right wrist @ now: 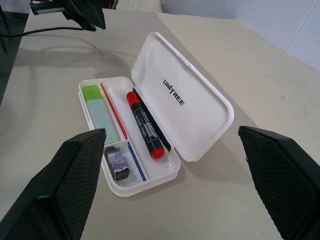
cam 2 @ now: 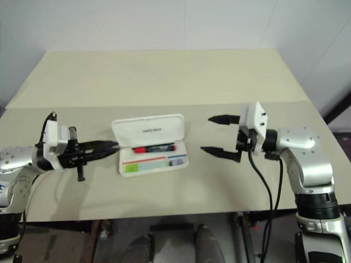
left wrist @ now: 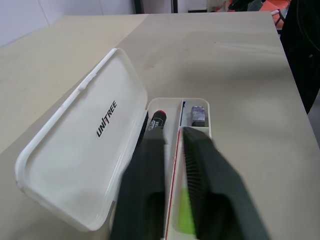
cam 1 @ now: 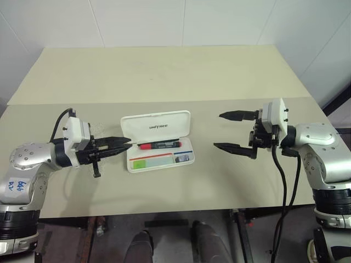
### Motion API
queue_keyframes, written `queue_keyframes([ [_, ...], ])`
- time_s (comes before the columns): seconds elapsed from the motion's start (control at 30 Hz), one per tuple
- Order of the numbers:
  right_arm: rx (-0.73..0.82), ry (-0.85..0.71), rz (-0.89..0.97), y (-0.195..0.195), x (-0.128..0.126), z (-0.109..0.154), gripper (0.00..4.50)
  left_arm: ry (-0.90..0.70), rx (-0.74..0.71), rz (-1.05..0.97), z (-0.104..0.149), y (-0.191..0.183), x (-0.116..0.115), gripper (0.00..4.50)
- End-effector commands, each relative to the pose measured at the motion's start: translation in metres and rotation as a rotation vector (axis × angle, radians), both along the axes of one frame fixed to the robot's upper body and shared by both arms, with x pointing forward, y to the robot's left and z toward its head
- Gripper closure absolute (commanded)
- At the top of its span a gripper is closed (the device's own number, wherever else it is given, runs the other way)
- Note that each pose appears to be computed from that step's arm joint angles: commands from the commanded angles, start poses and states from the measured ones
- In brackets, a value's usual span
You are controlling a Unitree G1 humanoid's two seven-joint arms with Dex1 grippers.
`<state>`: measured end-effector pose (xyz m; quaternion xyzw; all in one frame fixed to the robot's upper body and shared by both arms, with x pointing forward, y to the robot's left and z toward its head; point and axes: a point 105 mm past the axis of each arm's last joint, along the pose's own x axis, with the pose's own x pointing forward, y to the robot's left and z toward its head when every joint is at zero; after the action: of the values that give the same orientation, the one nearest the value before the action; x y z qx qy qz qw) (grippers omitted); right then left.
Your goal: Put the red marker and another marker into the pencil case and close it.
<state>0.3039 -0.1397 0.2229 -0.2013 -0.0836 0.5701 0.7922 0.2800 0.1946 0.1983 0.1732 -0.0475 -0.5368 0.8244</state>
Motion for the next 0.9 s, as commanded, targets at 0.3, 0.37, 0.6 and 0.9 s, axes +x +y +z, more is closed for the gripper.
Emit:
queue_keyframes([
  [0.3, -0.007, -0.042, -0.004, 0.005, -0.001, 0.004, 0.0, -0.207, -0.351, 0.316, 0.073, 0.022, 0.045, 4.44],
  [0.37, -0.006, -0.043, -0.006, 0.005, -0.001, 0.005, 0.0, -0.218, -0.353, 0.37, 0.075, 0.028, 0.054, 4.44],
  [0.6, -0.005, -0.049, -0.019, 0.005, -0.001, 0.005, 0.0, -0.113, -0.248, 0.506, 0.039, 0.037, 0.084, 4.44],
  [0.9, 0.002, -0.053, -0.018, 0.007, -0.003, 0.006, 0.0, 0.082, -0.187, 0.459, 0.002, 0.021, 0.093, 4.44],
])
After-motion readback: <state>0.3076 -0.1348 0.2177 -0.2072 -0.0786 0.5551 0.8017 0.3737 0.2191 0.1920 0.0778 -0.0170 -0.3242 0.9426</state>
